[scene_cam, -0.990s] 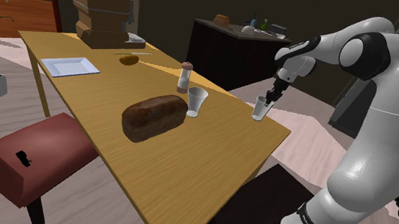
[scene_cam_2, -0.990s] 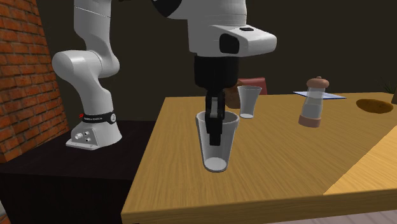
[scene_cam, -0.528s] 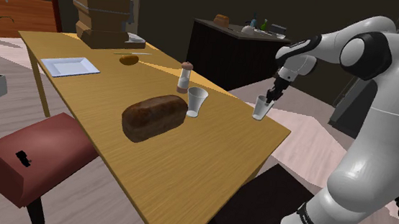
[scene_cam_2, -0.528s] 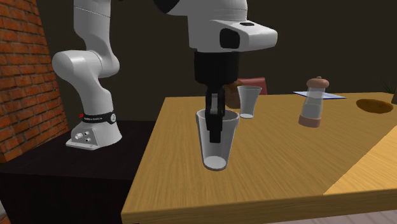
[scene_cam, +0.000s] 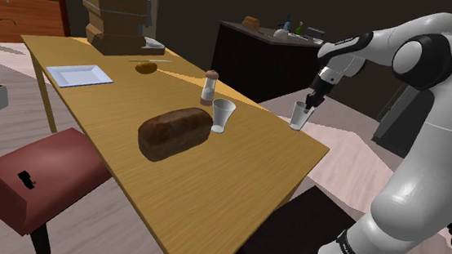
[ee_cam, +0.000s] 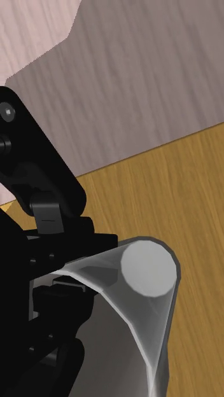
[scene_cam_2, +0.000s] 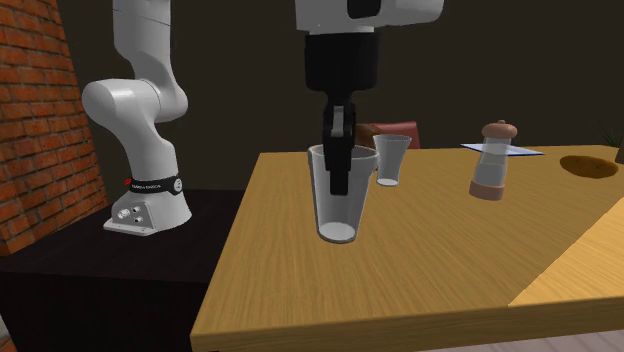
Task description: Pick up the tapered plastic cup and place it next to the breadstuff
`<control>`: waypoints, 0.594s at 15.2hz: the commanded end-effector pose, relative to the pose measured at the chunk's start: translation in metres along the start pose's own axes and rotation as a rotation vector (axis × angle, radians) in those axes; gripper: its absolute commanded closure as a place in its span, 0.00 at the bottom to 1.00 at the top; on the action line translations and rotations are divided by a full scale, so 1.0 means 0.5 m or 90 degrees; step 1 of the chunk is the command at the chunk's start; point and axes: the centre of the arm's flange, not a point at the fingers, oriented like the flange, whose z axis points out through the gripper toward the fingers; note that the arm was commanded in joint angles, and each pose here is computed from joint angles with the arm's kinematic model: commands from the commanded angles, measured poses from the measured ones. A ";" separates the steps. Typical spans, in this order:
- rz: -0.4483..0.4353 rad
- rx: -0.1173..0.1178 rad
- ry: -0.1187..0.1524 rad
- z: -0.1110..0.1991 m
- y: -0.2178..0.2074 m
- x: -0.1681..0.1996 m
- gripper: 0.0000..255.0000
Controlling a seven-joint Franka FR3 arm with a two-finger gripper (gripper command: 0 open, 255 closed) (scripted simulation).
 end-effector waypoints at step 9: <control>0.000 0.000 0.000 -0.104 -0.015 0.001 1.00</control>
